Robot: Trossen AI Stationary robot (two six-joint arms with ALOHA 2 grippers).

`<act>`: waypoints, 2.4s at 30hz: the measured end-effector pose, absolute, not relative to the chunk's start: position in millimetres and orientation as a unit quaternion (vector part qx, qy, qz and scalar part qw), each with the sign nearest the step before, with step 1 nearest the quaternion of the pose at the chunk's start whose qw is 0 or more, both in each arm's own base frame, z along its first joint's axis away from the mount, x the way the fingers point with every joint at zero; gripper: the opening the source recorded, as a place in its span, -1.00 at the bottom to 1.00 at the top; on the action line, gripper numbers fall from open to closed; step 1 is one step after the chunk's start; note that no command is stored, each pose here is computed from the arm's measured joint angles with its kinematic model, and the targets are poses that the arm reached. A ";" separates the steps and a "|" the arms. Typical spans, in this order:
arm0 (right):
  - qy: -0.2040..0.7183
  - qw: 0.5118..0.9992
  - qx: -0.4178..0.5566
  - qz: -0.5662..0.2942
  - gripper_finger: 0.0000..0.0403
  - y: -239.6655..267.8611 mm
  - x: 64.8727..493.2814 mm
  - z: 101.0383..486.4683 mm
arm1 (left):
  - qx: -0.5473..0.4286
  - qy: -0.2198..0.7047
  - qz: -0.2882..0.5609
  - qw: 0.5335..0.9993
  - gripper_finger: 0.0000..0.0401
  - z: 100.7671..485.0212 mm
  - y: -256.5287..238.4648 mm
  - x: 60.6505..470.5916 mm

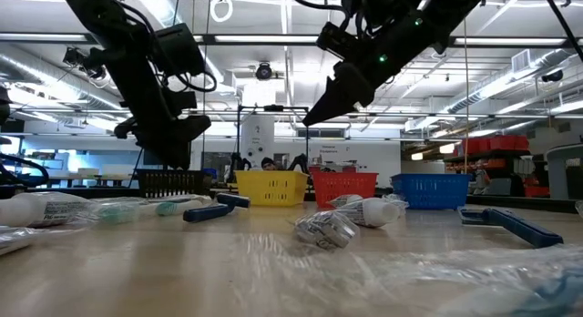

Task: Pick & Place Travel size toiletries
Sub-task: Put the green toothbrush into the yellow bin

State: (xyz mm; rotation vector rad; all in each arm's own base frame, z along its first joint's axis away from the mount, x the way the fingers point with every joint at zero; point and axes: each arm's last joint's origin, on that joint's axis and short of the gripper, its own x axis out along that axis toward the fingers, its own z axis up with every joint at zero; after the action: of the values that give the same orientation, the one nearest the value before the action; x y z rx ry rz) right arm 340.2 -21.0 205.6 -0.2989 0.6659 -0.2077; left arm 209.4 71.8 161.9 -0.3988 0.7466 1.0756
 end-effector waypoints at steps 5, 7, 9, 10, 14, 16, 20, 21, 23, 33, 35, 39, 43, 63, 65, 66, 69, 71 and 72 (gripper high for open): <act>0.332 0.927 -0.145 -0.098 -0.36 -21.0 339.3 204.4 | -0.174 0.347 0.464 0.796 -0.19 173.5 71.5 217.8; 0.338 0.926 -0.139 -0.099 -0.36 -20.9 338.6 203.4 | -0.166 0.340 0.439 0.815 -0.16 182.6 70.7 225.4; 0.339 0.926 -0.135 -0.101 -0.36 -20.9 338.3 203.1 | -0.156 0.335 0.412 0.833 -0.15 190.8 68.9 232.4; 0.340 0.925 -0.135 -0.101 -0.36 -20.9 338.2 203.0 | -0.152 0.331 0.398 0.842 -0.15 195.2 67.7 236.0; 0.337 0.928 -0.117 -0.107 -0.36 -20.9 338.3 203.1 | -0.142 0.299 0.344 0.879 -0.15 211.6 62.0 249.7; 0.332 0.931 -0.098 -0.115 -0.36 -21.0 338.6 203.5 | -0.140 0.284 0.322 0.892 -0.15 215.2 58.3 254.0; 0.320 0.934 -0.059 -0.149 -0.36 -22.3 339.1 204.7 | -0.139 0.270 0.304 0.903 -0.15 218.1 52.5 257.7; 0.320 0.934 -0.059 -0.149 -0.36 -22.3 339.1 204.7 | -0.139 0.272 0.303 0.903 -0.15 217.7 51.6 257.6; 0.322 0.933 -0.068 -0.143 -0.36 -22.2 339.1 204.6 | -0.138 0.274 0.301 0.903 -0.15 217.4 50.0 257.7; 0.349 0.921 -0.076 -0.157 -0.36 -41.8 334.5 201.1 | -0.139 0.274 0.300 0.903 -0.15 217.4 48.3 257.9; 0.348 0.924 -0.068 -0.147 -0.36 -45.8 334.3 201.1 | -0.144 0.272 0.301 0.903 -0.15 217.4 48.0 258.0; 0.343 0.929 -0.056 -0.130 -0.36 -49.8 334.5 201.6 | -0.173 0.269 0.291 0.902 -0.15 217.2 47.1 258.4; 0.339 0.926 -0.034 -0.162 -0.36 -52.9 333.9 201.7 | -0.200 0.278 0.246 0.907 -0.15 216.7 39.7 260.1; 0.324 0.930 -0.026 -0.172 -0.36 -53.7 335.5 203.8 | -0.290 0.404 0.202 0.844 -0.15 165.7 -46.7 266.7; 0.324 0.930 -0.026 -0.172 -0.36 -53.7 335.5 203.8 | -0.291 0.409 0.218 0.837 -0.15 164.1 -48.2 263.9; 0.324 0.930 -0.026 -0.171 -0.36 -53.7 335.5 203.7 | -0.288 0.416 0.230 0.831 -0.15 162.7 -49.0 261.2; 0.324 0.930 -0.026 -0.171 -0.36 -53.7 335.5 203.8 | -0.291 0.429 0.249 0.818 -0.15 160.1 -51.3 256.3; 0.324 0.930 -0.026 -0.171 -0.36 -53.7 335.5 203.8 | -0.291 0.430 0.252 0.817 -0.15 159.7 -53.6 255.0; 0.324 0.930 -0.026 -0.171 -0.36 -53.7 335.5 203.8 | -0.288 0.427 0.254 0.819 -0.15 160.0 -54.7 254.9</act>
State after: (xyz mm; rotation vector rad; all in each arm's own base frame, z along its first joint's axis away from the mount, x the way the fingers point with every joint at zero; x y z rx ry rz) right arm 335.5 -53.7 203.8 -0.0526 0.6634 -0.3510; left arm 254.9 -54.7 160.0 -0.6124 0.9085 0.5408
